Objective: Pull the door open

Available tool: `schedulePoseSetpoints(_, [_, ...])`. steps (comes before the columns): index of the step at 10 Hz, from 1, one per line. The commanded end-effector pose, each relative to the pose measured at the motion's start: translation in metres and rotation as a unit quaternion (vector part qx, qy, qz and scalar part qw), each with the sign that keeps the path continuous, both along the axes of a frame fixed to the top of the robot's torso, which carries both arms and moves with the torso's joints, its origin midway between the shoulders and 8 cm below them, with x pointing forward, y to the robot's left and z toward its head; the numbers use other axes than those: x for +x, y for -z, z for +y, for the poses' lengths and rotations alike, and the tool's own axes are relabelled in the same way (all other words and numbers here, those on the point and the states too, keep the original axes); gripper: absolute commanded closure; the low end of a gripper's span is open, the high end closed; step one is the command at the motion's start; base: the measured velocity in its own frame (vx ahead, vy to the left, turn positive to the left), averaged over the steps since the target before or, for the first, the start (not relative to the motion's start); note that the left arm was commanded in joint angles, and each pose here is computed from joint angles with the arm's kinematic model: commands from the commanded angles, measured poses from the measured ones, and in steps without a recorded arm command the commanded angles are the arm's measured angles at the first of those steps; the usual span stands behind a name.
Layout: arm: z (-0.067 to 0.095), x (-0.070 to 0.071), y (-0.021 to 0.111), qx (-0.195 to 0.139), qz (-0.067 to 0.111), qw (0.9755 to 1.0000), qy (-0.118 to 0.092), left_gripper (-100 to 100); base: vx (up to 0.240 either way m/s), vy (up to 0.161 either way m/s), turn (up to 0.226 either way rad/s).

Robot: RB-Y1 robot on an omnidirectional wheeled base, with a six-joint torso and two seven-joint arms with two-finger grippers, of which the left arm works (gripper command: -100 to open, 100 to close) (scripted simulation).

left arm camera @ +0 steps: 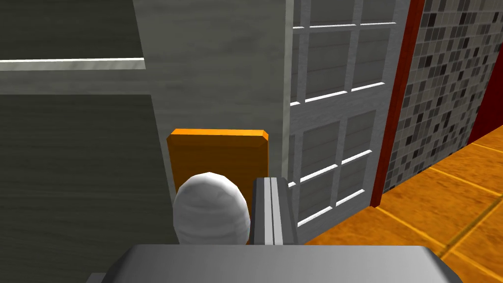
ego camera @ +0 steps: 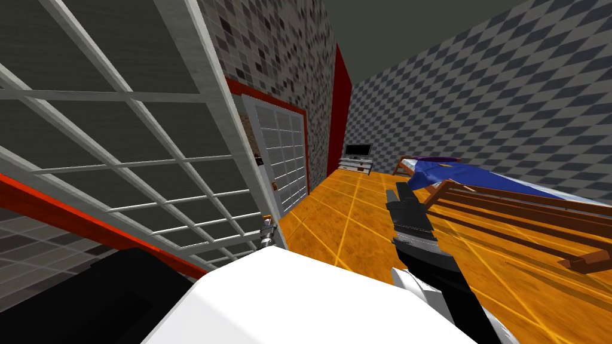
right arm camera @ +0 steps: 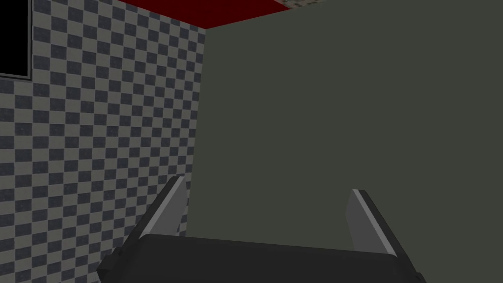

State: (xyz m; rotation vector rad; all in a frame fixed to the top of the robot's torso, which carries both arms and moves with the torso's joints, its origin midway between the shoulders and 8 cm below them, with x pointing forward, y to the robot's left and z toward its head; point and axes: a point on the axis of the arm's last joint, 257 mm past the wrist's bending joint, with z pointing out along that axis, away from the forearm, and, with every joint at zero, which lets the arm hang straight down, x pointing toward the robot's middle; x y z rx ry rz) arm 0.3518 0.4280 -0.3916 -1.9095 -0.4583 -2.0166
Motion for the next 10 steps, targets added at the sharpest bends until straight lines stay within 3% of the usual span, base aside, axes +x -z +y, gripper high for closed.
schedulePoseSetpoints(1, [-0.002,0.003,0.001,-0.002,0.006,0.9999,0.009,-100,-0.164,-0.026,-0.018])
schedulePoseSetpoints(8, [-0.008,0.01,0.006,-0.006,0.026,0.999,0.037,-100,-0.201,-0.041,-0.004])
schedulePoseSetpoints(9, [-0.021,0.016,0.005,-0.011,0.02,0.9988,0.044,-100,-0.101,-0.039,-0.032])
schedulePoseSetpoints(10, [-0.016,0.009,0.007,-0.011,0.021,0.9987,0.044,-100,-0.025,0.069,-0.137])
